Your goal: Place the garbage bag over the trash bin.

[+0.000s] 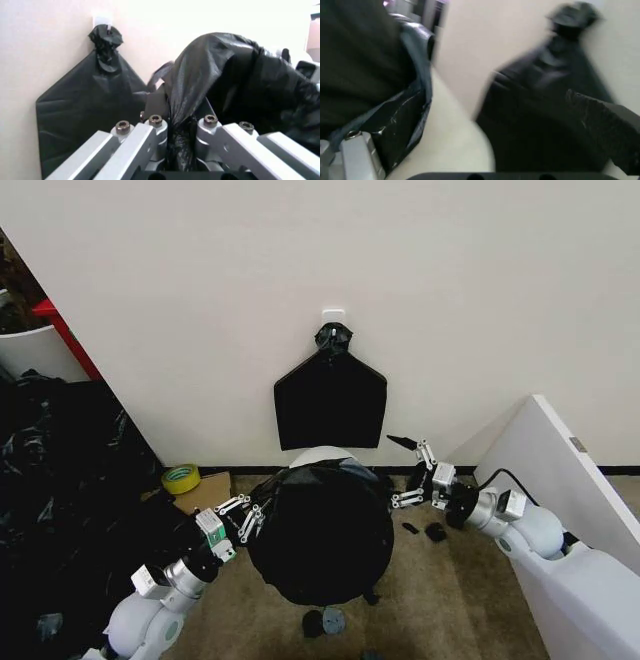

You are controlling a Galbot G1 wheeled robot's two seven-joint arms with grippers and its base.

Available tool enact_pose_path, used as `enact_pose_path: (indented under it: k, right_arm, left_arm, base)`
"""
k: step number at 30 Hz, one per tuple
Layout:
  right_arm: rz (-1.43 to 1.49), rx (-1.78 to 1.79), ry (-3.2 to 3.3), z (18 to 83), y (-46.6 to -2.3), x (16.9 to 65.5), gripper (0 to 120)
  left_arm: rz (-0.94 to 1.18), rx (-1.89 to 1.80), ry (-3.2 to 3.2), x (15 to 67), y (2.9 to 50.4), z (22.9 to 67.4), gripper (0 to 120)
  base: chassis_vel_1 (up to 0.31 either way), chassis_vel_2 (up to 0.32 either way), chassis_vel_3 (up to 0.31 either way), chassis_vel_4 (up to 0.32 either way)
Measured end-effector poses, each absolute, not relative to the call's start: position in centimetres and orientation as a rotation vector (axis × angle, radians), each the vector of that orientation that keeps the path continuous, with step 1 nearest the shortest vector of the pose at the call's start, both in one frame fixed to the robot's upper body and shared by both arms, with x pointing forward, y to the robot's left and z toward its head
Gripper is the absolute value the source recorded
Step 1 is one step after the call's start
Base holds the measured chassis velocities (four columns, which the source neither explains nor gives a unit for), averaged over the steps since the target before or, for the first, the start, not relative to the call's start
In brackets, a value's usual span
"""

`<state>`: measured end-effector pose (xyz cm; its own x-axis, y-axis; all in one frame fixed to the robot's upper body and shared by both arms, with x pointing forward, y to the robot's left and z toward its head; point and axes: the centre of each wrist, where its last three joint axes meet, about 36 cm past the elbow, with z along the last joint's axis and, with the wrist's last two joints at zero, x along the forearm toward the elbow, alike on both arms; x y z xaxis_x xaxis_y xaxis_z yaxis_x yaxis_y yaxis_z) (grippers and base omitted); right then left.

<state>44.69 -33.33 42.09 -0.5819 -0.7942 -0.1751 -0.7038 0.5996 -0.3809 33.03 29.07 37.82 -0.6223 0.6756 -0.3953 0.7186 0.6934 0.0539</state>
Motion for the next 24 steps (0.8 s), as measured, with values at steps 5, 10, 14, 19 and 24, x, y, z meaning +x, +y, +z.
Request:
enact_pose_path:
  k: [5, 10, 14, 19, 24]
  right_arm:
    - [-0.402, -1.056, 2.573, 41.9, -32.3, 44.4, 100]
    - [-0.385, -0.984, 2.583, 41.8, -31.5, 44.0, 100]
    - [-0.291, -1.063, 2.513, 41.7, -31.7, 44.0, 100]
    - [-0.175, -1.242, 2.389, 42.1, -33.0, 44.7, 100]
    - [-0.125, -1.160, 2.395, 43.0, -32.7, 44.5, 100]
  left_arm:
    - [-0.161, 1.099, 2.516, 32.8, 28.9, 37.6, 4]
    - [-0.173, 1.083, 2.527, 32.6, 28.8, 37.6, 4]
    - [-0.218, 1.019, 2.560, 32.7, 28.7, 37.6, 4]
    - [-0.303, 0.936, 2.611, 32.9, 28.6, 37.4, 4]
    - [-0.424, 0.871, 2.668, 32.9, 28.3, 37.1, 4]
  base:
    - [0.000, 0.000, 0.000, 0.000]
    - [0.000, 0.000, 0.000, 0.000]
    - [0.000, 0.000, 0.000, 0.000]
    - [0.000, 0.000, 0.000, 0.000]
    - [0.000, 0.000, 0.000, 0.000]
